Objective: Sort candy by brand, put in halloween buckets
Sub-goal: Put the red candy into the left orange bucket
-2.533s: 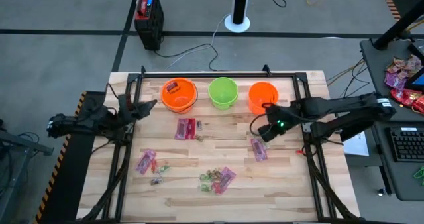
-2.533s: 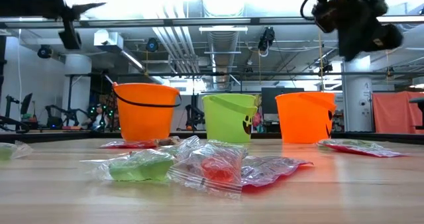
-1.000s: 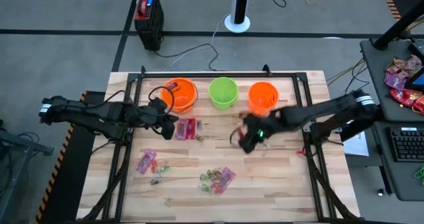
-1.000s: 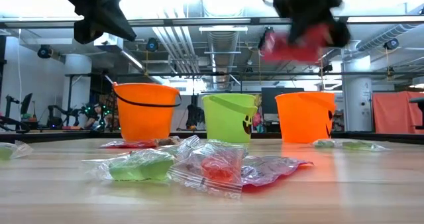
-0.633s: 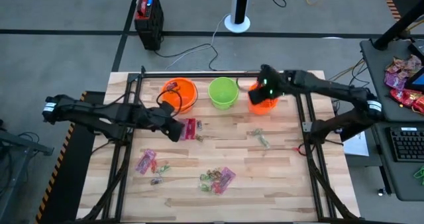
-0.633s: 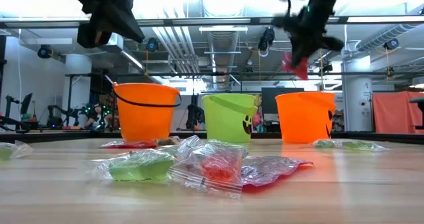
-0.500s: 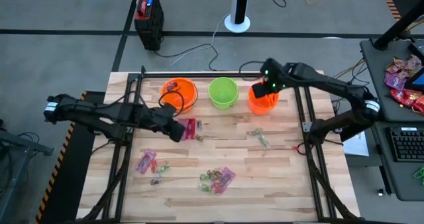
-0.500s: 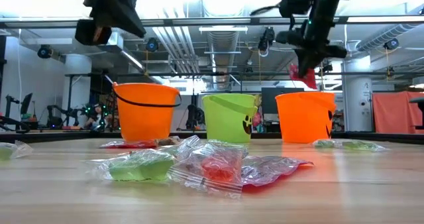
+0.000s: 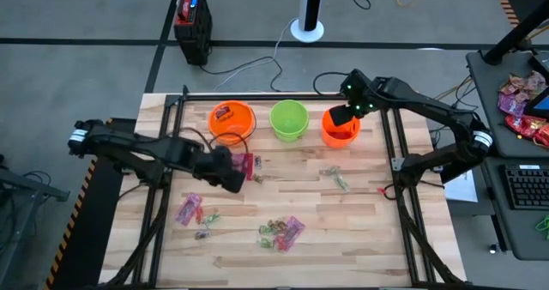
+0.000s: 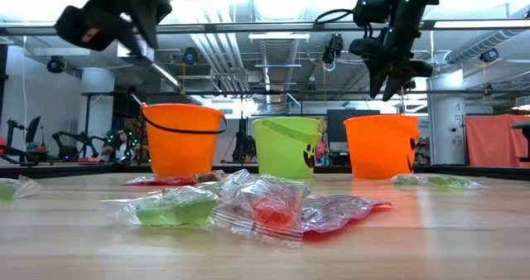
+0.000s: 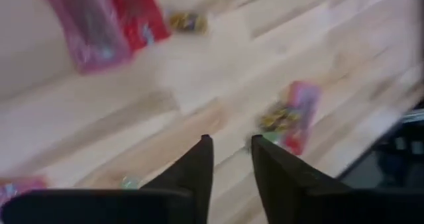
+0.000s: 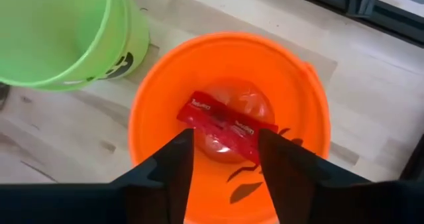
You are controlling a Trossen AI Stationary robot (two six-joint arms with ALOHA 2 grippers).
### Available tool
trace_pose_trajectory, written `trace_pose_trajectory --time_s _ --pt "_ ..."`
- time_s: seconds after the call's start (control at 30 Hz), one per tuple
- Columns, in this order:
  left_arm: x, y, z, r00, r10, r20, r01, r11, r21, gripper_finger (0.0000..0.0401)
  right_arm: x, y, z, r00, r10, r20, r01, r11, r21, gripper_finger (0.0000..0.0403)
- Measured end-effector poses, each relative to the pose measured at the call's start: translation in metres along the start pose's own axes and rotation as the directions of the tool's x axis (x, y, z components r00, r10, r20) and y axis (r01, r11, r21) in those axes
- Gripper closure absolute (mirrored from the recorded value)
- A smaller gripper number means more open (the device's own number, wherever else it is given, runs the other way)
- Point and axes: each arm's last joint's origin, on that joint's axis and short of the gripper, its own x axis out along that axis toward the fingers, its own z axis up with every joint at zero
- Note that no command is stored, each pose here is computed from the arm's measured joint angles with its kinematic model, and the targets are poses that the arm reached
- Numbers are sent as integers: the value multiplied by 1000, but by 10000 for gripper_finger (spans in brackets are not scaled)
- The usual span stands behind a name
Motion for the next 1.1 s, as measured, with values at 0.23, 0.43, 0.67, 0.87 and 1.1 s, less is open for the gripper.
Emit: trace_pose_trajectory --time_s 0.23,0.43,0.67,0.87,1.1 --pt "42 4 -8 984 174 34 -173 985 -13 239 -2 7 -4 1000 18 0 -18 999 -48 223" --pt "74 16 5 943 316 107 -312 949 -53 228 -3 12 -6 1000 29 10 -28 997 -73 225" --pt "105 23 10 902 423 88 -425 905 4 232 -3 15 -8 999 34 9 -33 996 -88 225" --pt "125 26 11 872 475 118 -482 876 33 232 -3 18 -10 999 40 6 -39 994 -101 225" --pt "142 31 12 848 515 125 -528 843 103 234 -3 20 -9 999 46 15 -44 994 -103 225"
